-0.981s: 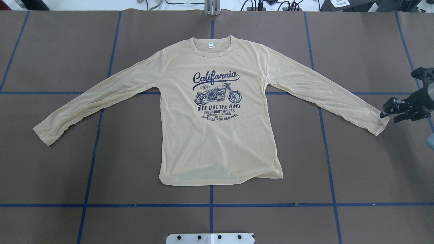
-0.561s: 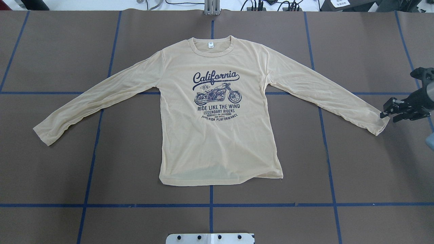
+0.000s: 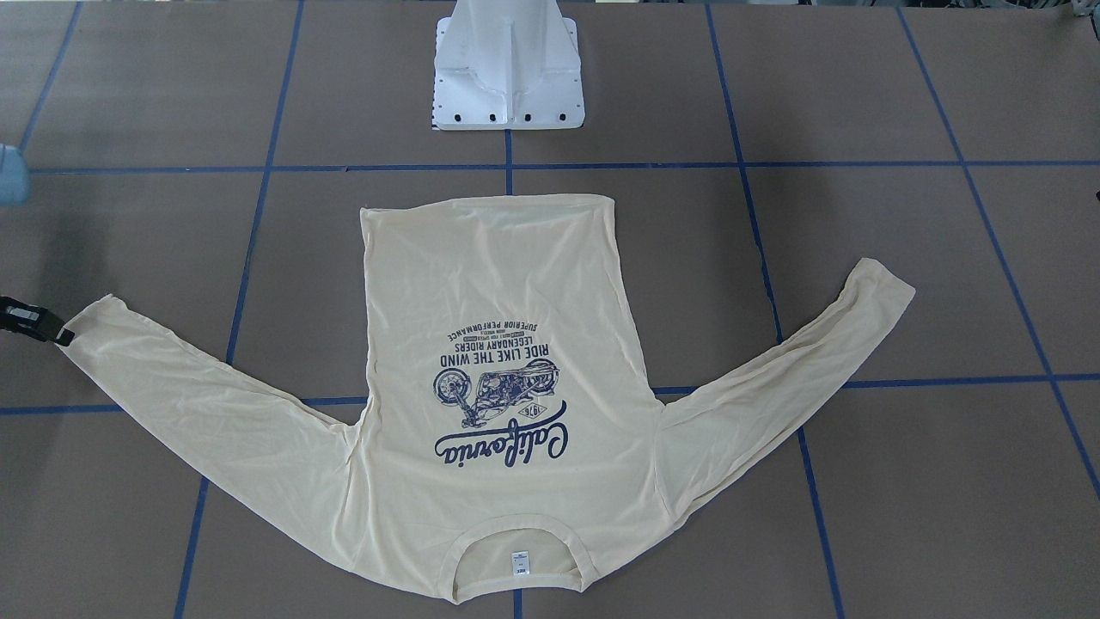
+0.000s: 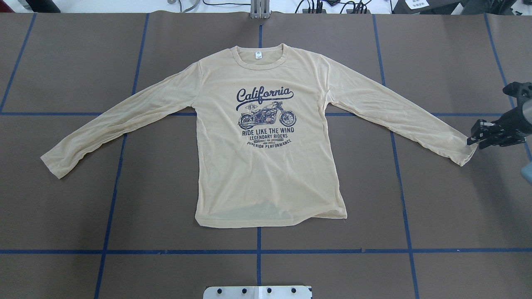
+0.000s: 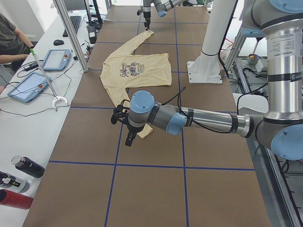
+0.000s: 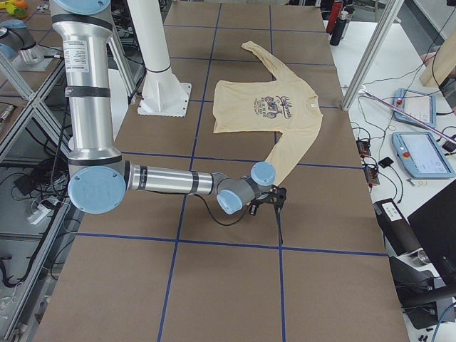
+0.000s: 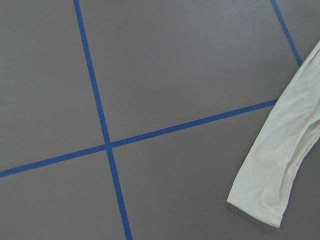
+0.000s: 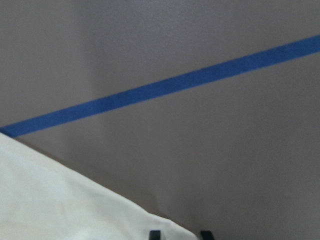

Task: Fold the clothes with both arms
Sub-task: 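Lower the right gripper onto the cuff of the sleeve nearest it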

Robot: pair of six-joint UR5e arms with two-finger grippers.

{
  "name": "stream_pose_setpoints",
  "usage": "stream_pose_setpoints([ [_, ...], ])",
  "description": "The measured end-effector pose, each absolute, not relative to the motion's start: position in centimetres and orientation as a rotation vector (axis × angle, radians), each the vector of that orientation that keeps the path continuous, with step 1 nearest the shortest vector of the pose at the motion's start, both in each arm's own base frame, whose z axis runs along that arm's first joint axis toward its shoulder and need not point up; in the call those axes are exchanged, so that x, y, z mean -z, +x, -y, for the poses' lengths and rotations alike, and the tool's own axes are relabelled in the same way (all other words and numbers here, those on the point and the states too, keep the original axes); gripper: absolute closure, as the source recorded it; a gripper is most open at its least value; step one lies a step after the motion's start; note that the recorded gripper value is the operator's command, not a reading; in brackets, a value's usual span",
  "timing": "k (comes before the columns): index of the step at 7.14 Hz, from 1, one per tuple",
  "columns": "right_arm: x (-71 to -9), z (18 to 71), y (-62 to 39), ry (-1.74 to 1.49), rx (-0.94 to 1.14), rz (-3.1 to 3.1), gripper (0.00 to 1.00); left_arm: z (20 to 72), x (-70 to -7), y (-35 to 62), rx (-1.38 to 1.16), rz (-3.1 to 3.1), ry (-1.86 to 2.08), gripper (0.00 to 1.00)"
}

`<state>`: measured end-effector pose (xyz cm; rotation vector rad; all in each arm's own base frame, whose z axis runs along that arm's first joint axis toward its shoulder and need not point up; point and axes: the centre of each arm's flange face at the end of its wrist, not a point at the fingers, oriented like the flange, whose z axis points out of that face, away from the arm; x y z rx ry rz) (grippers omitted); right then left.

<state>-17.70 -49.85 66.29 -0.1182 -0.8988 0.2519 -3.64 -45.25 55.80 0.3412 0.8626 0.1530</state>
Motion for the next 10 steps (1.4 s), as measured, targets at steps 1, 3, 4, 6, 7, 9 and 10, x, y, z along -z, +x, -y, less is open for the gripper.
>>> stream_pose_setpoints([
  [1,-66.32,49.84,-17.72,-0.12,-0.252,0.899,1.0,45.25,-55.79,-3.64,-0.153,-0.863,0.341,0.01],
  [3,-66.13,49.84,-17.74,-0.12,-0.25,0.903,1.0,45.22,-55.83,-3.63,-0.153,-0.864,0.34,0.01],
  [4,-65.85,49.84,-17.74,-0.118,-0.247,0.908,1.0,45.21,-55.79,-3.63,-0.153,-0.864,0.341,0.01],
  [6,-65.68,49.69,-17.56,-0.119,-0.246,0.914,1.0,45.2,-55.73,-3.63,-0.154,-0.864,0.342,0.01],
  [7,-65.64,49.64,-17.44,-0.119,-0.247,0.917,0.61,45.2,-55.67,-3.63,-0.154,-0.864,0.343,0.01],
  [9,-65.66,49.57,-17.29,-0.119,-0.248,0.917,0.28,45.13,-55.64,-3.63,-0.153,-0.864,0.342,0.01],
  [10,-65.83,49.52,-17.21,-0.117,-0.251,0.912,0.28,45.03,-55.67,-3.64,-0.153,-0.864,0.342,0.01],
])
